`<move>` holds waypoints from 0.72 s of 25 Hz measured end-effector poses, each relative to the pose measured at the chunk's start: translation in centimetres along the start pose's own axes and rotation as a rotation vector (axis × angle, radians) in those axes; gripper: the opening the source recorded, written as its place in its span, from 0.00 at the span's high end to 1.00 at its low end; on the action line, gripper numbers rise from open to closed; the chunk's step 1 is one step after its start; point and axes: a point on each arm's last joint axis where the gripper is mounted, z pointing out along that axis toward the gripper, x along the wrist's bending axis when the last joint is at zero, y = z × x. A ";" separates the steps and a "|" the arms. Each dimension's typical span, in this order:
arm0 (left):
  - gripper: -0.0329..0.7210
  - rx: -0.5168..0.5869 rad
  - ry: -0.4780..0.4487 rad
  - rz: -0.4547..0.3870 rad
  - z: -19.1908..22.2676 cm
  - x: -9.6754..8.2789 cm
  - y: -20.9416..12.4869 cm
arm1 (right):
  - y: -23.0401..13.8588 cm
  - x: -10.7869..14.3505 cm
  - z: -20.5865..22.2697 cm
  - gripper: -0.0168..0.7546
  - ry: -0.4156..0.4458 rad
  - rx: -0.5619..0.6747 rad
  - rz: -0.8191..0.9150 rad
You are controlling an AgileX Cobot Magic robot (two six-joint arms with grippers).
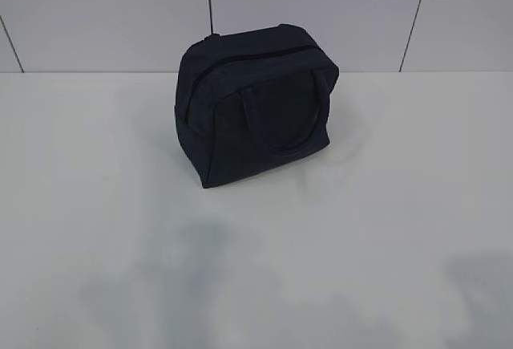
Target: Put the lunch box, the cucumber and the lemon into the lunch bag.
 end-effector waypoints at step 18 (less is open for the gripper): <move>0.55 -0.035 -0.130 0.132 -0.6 -0.9 -0.5 | 0.0 0.0 0.1 0.59 0.000 0.002 0.000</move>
